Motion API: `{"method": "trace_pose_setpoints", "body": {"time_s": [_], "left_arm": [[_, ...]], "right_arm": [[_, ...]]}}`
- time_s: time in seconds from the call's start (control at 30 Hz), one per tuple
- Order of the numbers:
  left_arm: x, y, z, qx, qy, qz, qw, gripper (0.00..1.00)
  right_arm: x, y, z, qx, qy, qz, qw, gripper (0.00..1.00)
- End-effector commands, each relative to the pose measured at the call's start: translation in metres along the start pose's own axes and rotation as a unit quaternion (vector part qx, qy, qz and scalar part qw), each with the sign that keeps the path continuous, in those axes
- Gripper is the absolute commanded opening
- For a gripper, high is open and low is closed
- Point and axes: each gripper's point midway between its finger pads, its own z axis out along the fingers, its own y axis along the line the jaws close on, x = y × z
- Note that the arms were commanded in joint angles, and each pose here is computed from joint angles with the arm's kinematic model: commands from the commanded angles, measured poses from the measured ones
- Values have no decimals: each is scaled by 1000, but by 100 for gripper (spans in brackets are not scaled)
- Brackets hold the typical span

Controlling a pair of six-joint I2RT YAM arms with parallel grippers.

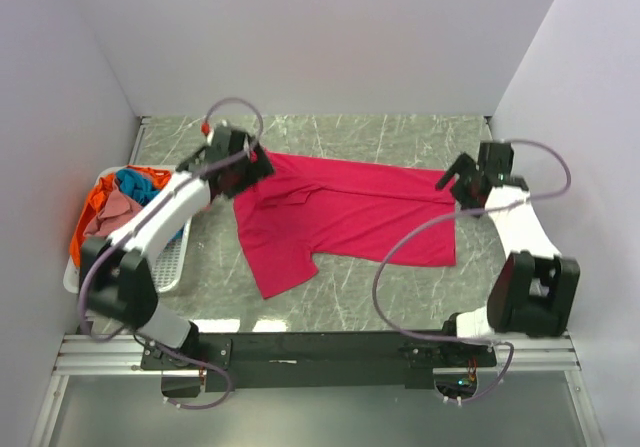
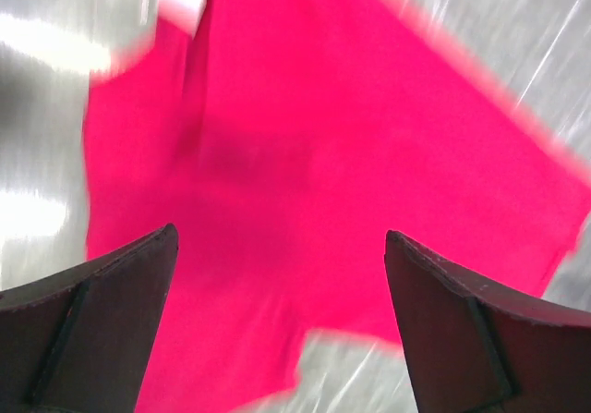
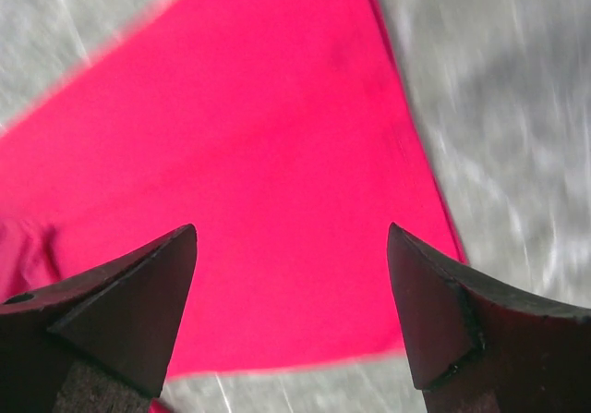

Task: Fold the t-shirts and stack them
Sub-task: Fold the tshirt

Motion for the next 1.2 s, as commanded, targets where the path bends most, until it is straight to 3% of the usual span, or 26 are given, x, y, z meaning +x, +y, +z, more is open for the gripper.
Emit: {"method": "trace_pose_setpoints", "body": {"time_s": [0.0,0.07,0.2,0.33,0.43,0.67,0.93,1.03,1.1,1.17], "left_arm": [[65,29,-21,-35,32,3,999,99],[104,59,-29,-76,61,7,995,99],[169,82,-54,-87,122,20,989,100],[209,99,-71,-79,168,13,983,99],[231,110,-75,-82,195,17,977,93],[255,136,-71,-114,230,33,966,60],[264,137,-57,-119,240,46,962,46],[266,133,-52,-115,247,52,961,36],[270,132,-51,-109,256,51,959,25],[275,131,-51,-100,265,51,958,6]], "right_arm": [[17,-14,-5,-3,-29,44,999,90],[36,-23,-5,-3,-19,44,999,90],[44,-33,-19,7,-33,38,999,90],[54,-38,-21,6,-31,37,999,90],[58,-44,-19,18,-24,35,999,90],[62,-50,-20,31,-19,30,999,90],[79,-52,-18,20,1,30,999,90],[86,-59,-19,29,6,31,999,89],[92,-63,-20,34,9,33,999,89],[98,-64,-22,31,13,37,999,89]]}}
